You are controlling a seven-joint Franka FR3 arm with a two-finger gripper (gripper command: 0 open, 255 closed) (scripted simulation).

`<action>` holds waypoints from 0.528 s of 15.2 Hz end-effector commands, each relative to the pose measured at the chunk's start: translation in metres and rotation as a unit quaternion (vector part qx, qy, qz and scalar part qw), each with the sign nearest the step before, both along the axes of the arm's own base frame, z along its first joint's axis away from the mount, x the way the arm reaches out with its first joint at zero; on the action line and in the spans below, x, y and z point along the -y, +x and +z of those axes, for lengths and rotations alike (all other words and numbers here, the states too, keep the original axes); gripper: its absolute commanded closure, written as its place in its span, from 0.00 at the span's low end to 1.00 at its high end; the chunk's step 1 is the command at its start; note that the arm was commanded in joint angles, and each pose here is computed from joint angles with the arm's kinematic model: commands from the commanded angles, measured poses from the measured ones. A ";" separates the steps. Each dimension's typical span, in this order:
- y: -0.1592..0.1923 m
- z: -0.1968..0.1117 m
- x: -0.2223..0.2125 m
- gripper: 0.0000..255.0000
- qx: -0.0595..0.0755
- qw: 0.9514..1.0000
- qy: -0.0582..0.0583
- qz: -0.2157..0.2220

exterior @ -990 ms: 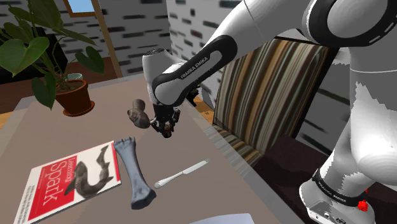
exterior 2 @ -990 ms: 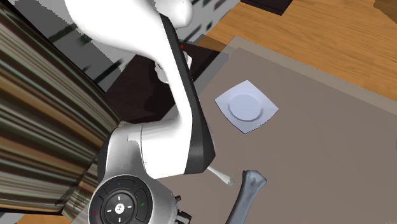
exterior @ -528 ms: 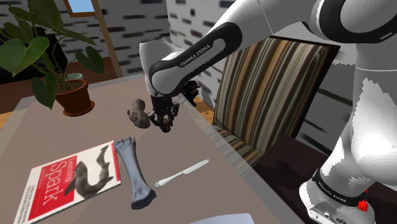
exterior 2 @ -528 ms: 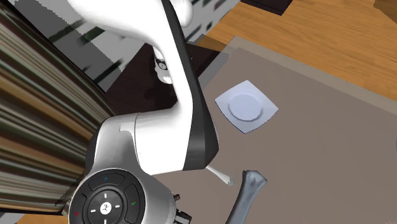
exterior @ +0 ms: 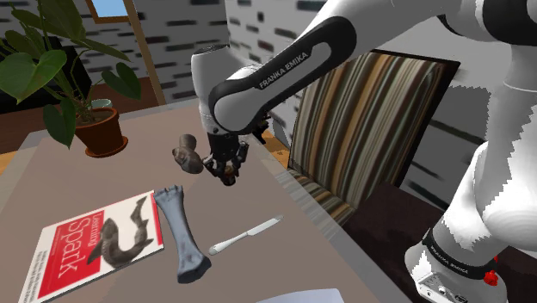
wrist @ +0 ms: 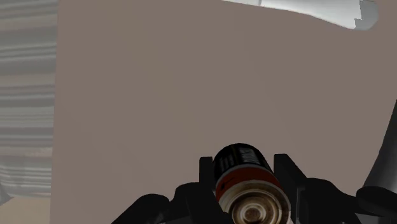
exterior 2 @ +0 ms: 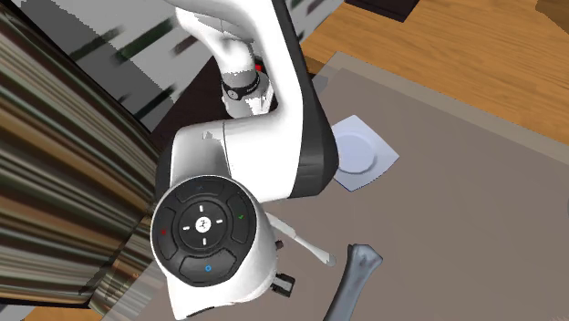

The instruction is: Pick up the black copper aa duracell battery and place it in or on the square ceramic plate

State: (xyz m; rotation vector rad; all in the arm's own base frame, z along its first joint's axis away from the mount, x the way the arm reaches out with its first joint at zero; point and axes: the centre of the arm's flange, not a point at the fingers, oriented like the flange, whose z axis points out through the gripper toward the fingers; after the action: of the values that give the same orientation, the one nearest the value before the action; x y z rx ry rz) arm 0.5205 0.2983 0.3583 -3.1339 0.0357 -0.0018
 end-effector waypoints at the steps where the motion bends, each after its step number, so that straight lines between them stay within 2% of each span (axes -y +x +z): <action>1: -0.026 0.002 -0.007 1.00 0.000 1.000 0.000 0.000; 8: -0.115 0.003 -0.032 1.00 0.000 1.000 0.000 0.000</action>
State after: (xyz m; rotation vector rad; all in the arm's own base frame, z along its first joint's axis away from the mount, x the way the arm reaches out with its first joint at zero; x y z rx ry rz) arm 0.4173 0.3265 0.3617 -3.1341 0.0348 -0.0022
